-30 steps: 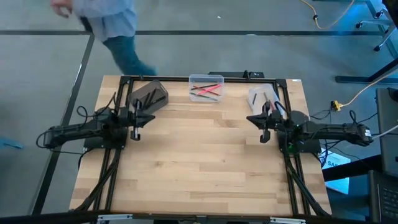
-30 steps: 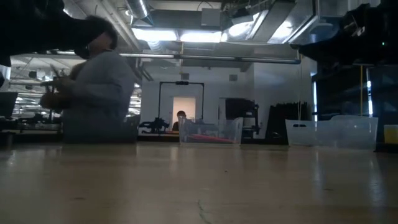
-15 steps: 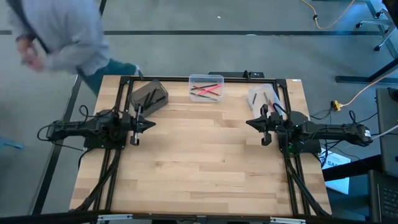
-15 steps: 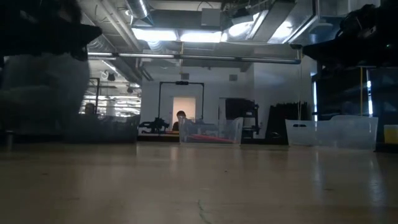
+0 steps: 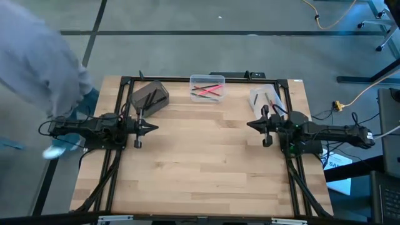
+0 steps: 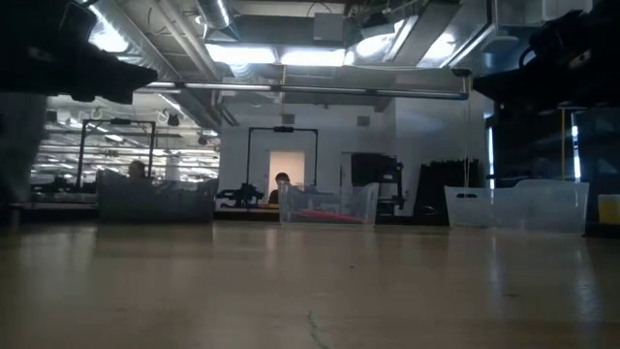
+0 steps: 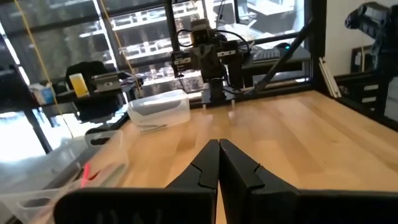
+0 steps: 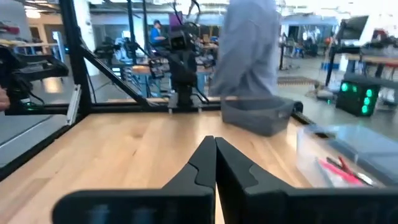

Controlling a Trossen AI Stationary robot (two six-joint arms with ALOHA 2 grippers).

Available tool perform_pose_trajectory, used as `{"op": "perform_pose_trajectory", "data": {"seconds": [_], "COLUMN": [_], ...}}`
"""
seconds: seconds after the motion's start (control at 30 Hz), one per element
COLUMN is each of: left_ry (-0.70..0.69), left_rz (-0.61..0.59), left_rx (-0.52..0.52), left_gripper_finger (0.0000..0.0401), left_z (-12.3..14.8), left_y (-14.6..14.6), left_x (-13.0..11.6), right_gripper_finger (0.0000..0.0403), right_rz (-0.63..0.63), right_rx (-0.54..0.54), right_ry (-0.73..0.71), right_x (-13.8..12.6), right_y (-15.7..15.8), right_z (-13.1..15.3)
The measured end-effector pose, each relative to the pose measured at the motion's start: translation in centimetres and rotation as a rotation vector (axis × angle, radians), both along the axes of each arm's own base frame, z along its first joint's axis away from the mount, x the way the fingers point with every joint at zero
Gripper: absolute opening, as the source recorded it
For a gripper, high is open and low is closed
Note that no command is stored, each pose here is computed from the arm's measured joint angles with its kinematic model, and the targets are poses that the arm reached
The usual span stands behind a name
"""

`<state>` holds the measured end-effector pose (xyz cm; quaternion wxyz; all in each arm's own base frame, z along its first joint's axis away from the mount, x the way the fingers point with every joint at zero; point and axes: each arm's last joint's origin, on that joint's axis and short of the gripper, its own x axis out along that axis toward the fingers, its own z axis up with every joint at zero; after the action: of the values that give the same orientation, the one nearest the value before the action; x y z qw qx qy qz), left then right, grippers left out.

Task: Sort crayons/erasers/pens/pencils in bins
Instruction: Return to Home Position

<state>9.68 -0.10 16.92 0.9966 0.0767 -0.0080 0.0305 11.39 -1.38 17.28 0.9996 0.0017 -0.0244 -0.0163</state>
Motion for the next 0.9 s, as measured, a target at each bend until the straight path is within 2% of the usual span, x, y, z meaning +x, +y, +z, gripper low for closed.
{"op": "perform_pose_trajectory", "data": {"seconds": [0.2,0.47,0.6,0.7,0.83,0.9], "left_ry": [0.004,0.000,-0.038,-0.049,-0.044,-0.052], "left_rz": [0.000,-0.031,-0.065,-0.128,-0.118,-0.093], "left_rx": [0.061,0.005,-0.028,-0.026,-0.014,0.008], "left_gripper_finger": [0.0001,0.0001,0.0001,0.0000,0.0000,0.0000], "left_z": [0.0,0.0,1.3,1.8,1.4,0.8], "left_y": [0.0,-0.1,-0.2,-0.5,-0.5,-0.4], "left_x": [0.0,0.0,-0.3,-0.4,-0.3,-0.1], "right_gripper_finger": [0.0005,0.0007,0.0003,0.0006,0.0004,0.0003], "right_rz": [0.014,0.027,0.061,0.048,0.095,0.117], "right_rx": [0.025,0.033,-0.050,-0.056,-0.051,-0.053], "right_ry": [0.016,0.007,-0.050,-0.037,-0.075,-0.037], "right_x": [0.0,0.0,-0.5,-1.2,-1.9,-1.8], "right_y": [-0.1,0.0,0.2,0.1,0.3,0.3], "right_z": [-0.2,-0.1,0.5,0.2,0.5,0.1]}}
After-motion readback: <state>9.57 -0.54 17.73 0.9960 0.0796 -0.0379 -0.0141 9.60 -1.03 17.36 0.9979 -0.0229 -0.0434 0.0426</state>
